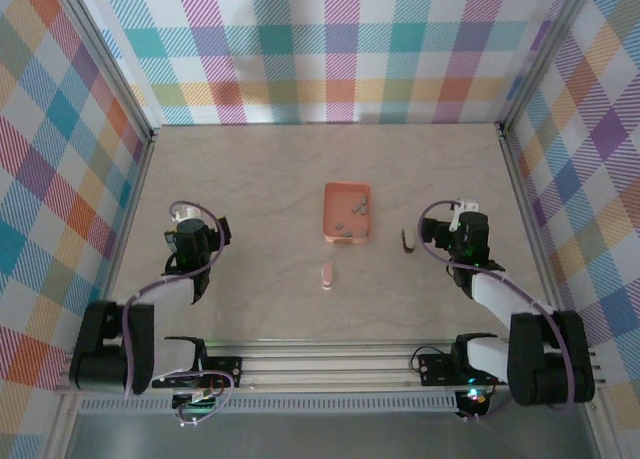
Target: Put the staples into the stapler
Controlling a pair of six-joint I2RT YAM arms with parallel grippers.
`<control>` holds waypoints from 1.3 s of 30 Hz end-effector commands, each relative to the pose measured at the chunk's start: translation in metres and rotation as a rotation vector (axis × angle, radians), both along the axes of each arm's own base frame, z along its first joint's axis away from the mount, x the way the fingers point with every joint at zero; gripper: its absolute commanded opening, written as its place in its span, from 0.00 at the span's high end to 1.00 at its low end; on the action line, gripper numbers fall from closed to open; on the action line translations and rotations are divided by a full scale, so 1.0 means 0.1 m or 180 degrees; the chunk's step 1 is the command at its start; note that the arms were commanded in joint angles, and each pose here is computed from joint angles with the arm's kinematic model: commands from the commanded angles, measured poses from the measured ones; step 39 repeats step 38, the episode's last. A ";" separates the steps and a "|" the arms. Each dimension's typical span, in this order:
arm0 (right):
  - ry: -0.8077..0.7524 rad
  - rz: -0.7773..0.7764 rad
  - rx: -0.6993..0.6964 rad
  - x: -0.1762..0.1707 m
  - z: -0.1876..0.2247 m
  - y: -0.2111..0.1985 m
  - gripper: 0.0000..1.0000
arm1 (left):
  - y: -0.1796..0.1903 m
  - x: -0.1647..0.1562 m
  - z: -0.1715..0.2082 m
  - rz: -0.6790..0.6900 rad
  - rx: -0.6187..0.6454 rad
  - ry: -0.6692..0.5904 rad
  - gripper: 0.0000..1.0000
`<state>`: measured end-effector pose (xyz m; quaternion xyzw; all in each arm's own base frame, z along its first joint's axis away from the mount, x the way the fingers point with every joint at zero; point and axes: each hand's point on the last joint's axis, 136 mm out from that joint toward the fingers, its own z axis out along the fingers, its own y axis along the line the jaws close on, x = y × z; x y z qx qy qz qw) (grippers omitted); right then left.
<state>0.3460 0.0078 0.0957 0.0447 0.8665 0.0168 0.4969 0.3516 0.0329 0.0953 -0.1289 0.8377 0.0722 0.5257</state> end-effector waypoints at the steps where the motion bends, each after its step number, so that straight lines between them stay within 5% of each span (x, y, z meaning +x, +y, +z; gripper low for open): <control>1: -0.0590 0.0160 0.0003 0.23 0.25 0.03 0.01 | -0.15 0.23 0.18 -0.0369 -0.0164 -0.0334 0.00; 5: -0.0702 0.0283 -0.0018 0.39 0.17 0.07 0.01 | -0.28 0.27 -0.01 -0.0617 -0.0198 -0.0679 0.00; 7: -0.0738 0.0437 -0.0029 0.48 0.03 0.15 0.01 | -0.25 0.37 -0.16 -0.0529 -0.0250 -0.0222 0.00; 10: -0.0553 0.0517 -0.0007 0.52 -0.02 0.19 0.01 | -0.31 0.44 -0.16 -0.0480 -0.0047 -0.0116 0.00; 39: -0.0475 0.0518 0.0045 0.52 -0.04 0.17 0.01 | -0.46 0.47 -0.17 -0.0808 -0.0104 -0.0078 0.00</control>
